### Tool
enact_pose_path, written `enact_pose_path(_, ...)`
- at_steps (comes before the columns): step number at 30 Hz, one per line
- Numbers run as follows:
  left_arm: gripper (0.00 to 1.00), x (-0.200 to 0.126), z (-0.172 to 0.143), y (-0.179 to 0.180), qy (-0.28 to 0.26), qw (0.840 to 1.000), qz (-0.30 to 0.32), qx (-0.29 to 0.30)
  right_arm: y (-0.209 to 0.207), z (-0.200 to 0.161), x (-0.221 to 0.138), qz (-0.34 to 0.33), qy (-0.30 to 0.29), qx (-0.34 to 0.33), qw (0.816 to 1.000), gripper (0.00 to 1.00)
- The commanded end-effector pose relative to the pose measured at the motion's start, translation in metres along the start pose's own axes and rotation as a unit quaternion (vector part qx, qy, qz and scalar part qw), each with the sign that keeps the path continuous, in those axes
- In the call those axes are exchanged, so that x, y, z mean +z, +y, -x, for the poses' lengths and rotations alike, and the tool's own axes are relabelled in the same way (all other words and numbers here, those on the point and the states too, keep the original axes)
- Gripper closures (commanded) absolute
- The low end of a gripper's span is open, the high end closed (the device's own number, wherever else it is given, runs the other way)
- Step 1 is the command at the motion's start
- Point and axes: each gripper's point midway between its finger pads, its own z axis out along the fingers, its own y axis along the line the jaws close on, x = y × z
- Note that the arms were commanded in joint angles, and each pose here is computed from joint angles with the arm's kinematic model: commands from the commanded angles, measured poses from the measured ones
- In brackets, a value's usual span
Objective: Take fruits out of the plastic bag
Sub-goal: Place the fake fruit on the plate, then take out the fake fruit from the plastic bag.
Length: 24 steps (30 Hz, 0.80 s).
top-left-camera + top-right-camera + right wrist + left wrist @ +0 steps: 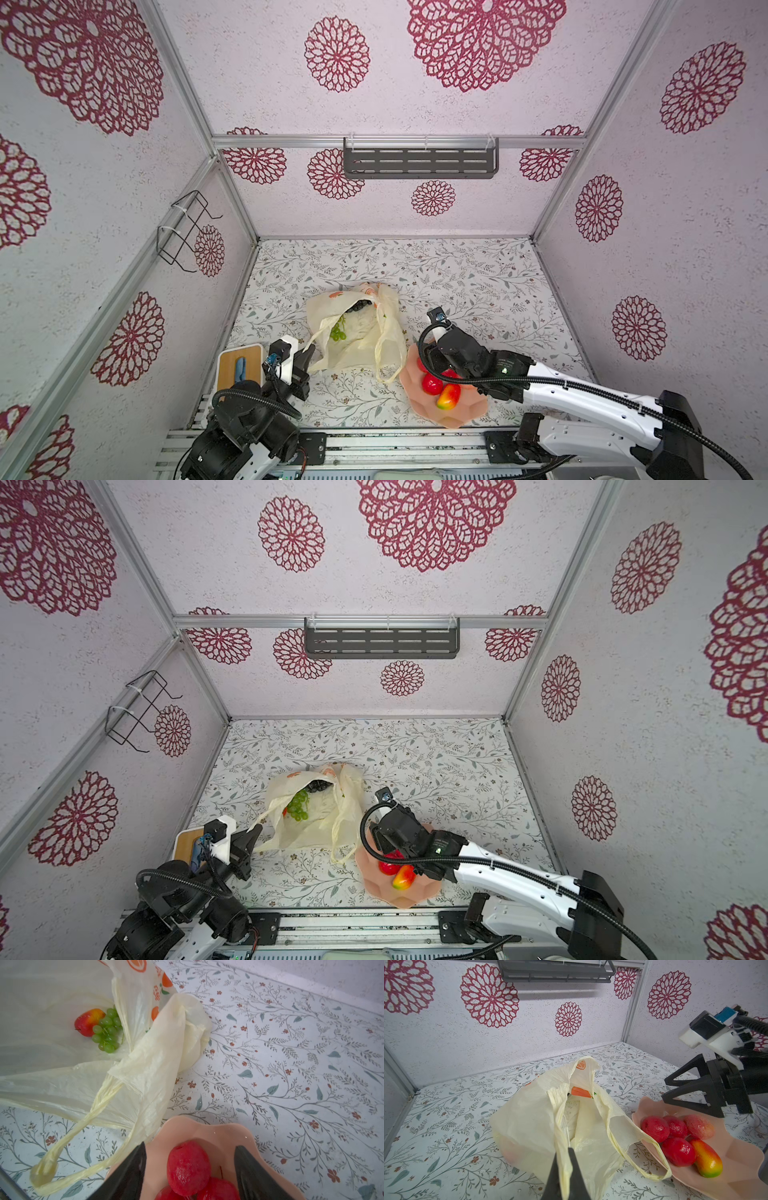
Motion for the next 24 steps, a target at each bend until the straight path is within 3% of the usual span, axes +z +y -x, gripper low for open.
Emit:
enact_pose_path(1, 1.0, -0.003, 0.005, -0.001, -0.016, 1.0, -0.005, 0.002, 0.009, 0.033, -0.003, 0.023, -0.075, 0.007, 0.997, 0.3)
enact_pose_path(10, 1.0, -0.004, 0.006, -0.001, -0.018, 1.0, -0.004, 0.003, 0.043, 0.054, 0.018, 0.075, -0.098, 0.004, 0.992, 0.34)
enact_pose_path(16, 1.0, -0.004, 0.006, -0.002, -0.018, 1.0, -0.008, 0.003, 0.081, 0.086, 0.041, 0.121, -0.118, -0.017, 0.985, 0.47)
enact_pose_path(24, 1.0, -0.006, 0.008, -0.003, -0.022, 1.0, -0.011, 0.001, 0.132, 0.107, 0.092, 0.174, -0.129, -0.052, 0.975, 0.75)
